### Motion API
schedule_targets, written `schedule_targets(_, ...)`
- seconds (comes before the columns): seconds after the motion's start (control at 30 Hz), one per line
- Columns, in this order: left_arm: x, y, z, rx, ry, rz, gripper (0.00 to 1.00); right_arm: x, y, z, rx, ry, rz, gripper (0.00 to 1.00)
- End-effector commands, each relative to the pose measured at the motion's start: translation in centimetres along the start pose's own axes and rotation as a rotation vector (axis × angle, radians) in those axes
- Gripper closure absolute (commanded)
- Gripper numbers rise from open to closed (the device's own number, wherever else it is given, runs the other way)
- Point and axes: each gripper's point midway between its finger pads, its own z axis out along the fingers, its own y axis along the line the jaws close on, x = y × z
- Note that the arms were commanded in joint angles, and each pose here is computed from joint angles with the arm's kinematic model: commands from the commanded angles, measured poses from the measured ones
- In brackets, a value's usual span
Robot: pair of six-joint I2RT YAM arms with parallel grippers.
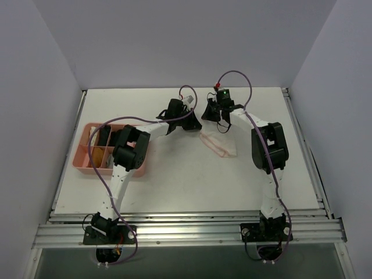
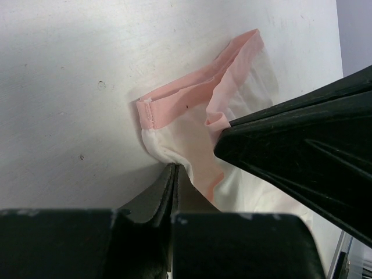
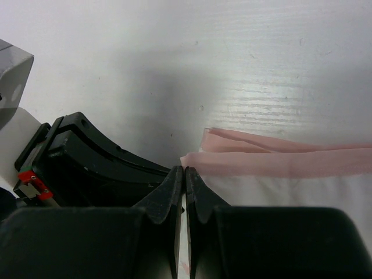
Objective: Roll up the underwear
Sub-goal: Fold the underwear
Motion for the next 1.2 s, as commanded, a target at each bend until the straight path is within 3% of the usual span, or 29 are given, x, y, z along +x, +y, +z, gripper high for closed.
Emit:
schedule_targets(0.0, 0.8, 0.9, 0.6, -0.011, 0.007, 0.001, 0.98, -1.8, 2.1, 0.0, -0.056, -0.049, 0.033, 1.0)
schedule_targets(0.43, 0.9, 2.2, -1.4, -0.075, -0.001, -0.076, 0.97, -0.3, 0.6, 2.2, -0.022, -0.026, 0.073, 0.99)
schedule_targets(0.73, 0.8, 3.2, -2.8, -0.148, 0.029, -0.093, 0.86, 0.3, -0.3, 2.0, 0.003, 0.0, 0.015, 0.92)
schedule_targets(0.97, 0.3, 2.7, -3.8, -0.156, 0.011, -0.074, 0.75, 0.5, -0.1, 1.7, -0.004, 0.011, -0.002, 0.77)
schedule_targets(1.17, -0.6, 1.3, -5.1, -0.149, -0.016, -0.046, 0.68, -1.2, 1.0, 0.3, -0.019, -0.011, -0.019, 0.74)
